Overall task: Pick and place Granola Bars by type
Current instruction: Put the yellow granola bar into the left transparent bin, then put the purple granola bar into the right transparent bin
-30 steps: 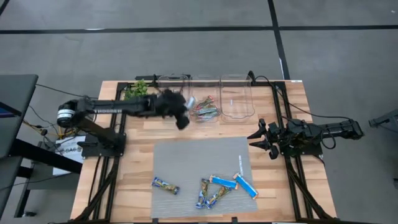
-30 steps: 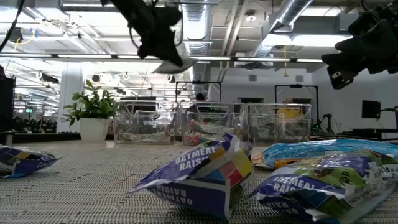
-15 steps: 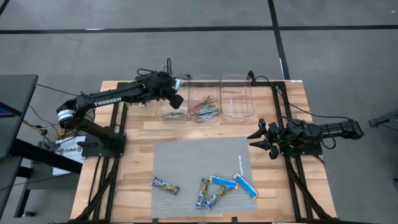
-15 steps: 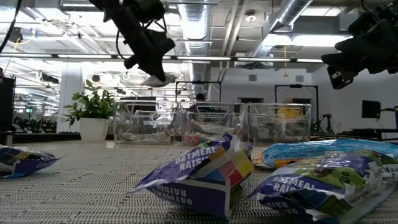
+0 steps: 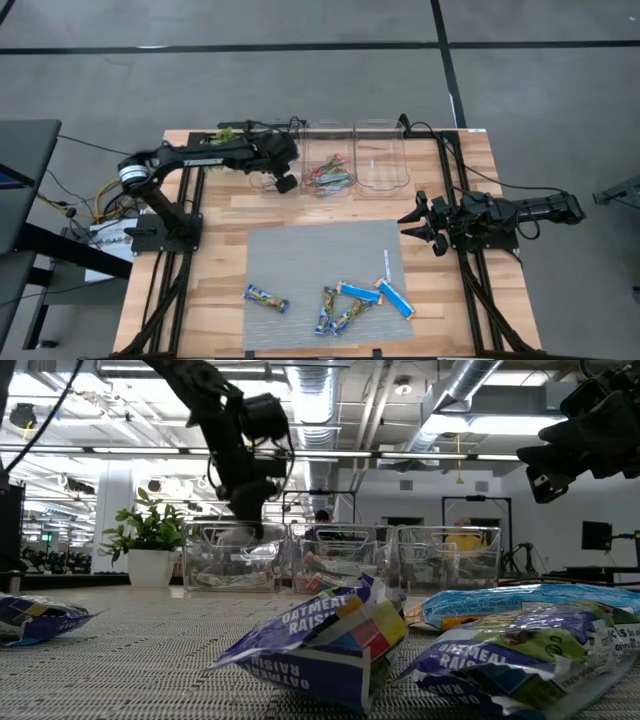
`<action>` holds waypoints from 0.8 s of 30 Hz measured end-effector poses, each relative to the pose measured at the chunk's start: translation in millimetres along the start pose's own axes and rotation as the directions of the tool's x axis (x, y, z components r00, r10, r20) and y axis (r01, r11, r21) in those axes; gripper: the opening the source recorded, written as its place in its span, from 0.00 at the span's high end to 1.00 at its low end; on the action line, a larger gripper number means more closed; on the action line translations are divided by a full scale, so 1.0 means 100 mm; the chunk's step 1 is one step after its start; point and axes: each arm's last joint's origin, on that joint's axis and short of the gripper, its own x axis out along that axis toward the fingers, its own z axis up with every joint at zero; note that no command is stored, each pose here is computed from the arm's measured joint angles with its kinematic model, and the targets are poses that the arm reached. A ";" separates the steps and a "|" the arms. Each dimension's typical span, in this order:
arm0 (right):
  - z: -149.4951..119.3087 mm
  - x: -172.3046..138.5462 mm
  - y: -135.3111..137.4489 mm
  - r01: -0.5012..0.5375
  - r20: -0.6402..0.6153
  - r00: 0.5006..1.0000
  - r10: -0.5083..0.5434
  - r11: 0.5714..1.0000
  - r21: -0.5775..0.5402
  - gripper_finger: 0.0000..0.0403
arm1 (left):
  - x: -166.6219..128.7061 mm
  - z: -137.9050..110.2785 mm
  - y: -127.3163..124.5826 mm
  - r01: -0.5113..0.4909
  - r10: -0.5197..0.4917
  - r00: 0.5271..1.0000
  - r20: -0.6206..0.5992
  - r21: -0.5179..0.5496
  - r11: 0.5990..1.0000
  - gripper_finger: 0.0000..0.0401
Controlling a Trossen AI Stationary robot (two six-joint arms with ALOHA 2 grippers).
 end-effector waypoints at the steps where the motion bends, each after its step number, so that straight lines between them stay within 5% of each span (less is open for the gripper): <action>1: 0.00 0.00 0.00 0.000 0.000 1.000 0.000 1.000 0.000 0.64 | 0.03 -0.01 -0.01 0.000 0.000 1.000 -0.011 0.025 1.000 0.96; 14: 0.00 0.00 0.00 0.000 -0.001 1.000 0.000 1.000 0.000 0.64 | 0.06 -0.03 -0.04 -0.033 0.036 0.998 -0.046 0.070 0.997 0.69; 24: 0.00 0.00 0.00 0.000 0.000 1.000 0.000 1.000 0.000 0.65 | -0.36 0.07 0.00 0.068 -0.064 0.988 0.143 -0.022 0.997 0.66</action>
